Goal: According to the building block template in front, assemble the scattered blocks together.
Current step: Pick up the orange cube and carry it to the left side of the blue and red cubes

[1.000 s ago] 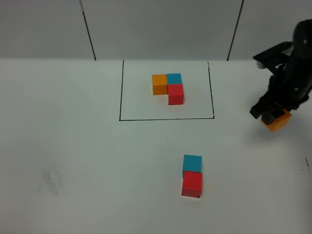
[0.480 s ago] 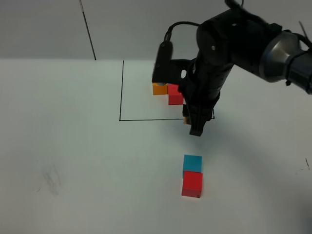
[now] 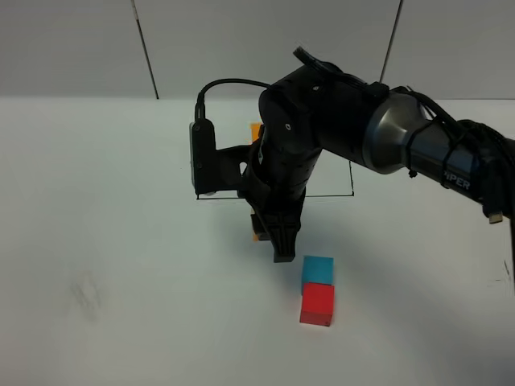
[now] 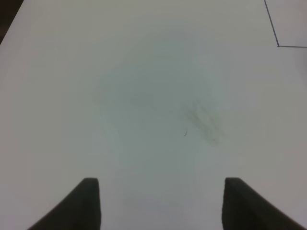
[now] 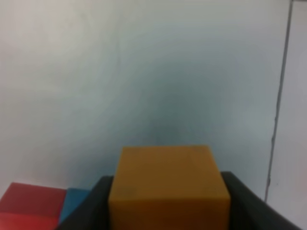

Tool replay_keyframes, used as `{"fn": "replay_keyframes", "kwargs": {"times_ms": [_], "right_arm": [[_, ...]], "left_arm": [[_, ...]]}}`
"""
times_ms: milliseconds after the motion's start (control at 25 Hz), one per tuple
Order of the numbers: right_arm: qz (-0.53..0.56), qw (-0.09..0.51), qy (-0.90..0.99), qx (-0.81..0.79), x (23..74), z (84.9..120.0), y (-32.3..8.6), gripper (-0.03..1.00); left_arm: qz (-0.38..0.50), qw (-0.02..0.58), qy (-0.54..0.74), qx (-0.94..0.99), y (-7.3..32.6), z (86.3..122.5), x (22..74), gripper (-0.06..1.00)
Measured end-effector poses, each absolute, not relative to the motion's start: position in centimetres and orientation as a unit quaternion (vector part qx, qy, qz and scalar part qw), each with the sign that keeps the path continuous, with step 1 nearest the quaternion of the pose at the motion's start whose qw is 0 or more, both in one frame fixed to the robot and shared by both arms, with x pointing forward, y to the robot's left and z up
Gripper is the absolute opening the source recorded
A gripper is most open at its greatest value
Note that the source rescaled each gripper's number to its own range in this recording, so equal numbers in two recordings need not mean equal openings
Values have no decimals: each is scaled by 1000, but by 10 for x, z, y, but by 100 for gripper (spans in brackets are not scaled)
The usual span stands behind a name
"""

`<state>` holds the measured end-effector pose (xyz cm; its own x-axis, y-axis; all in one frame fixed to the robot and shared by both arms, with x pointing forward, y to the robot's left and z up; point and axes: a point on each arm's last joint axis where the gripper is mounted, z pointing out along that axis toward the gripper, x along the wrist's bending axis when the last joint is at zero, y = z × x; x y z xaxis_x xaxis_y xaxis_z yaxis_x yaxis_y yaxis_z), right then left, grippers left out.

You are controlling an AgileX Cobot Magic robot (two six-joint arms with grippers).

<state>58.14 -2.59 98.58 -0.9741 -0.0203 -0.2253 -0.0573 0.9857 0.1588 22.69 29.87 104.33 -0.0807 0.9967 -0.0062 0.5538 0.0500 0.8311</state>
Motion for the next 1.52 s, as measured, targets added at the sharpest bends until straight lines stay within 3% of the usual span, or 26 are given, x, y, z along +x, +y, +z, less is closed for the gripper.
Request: {"fn": "replay_keyframes", "kwargs": {"times_ms": [280,920,1520], "right_arm": [[64,76,995,24,589,948,-19,26],[36,35,996,80,584,945,-23,26],[39,45,996,60,576,938,-12,26]], "left_arm": [[344,321,649,597,299,1043,227,22],[345,321,649,597,299,1043,227,22],[345,321,649,597,299,1043,227,22]]}}
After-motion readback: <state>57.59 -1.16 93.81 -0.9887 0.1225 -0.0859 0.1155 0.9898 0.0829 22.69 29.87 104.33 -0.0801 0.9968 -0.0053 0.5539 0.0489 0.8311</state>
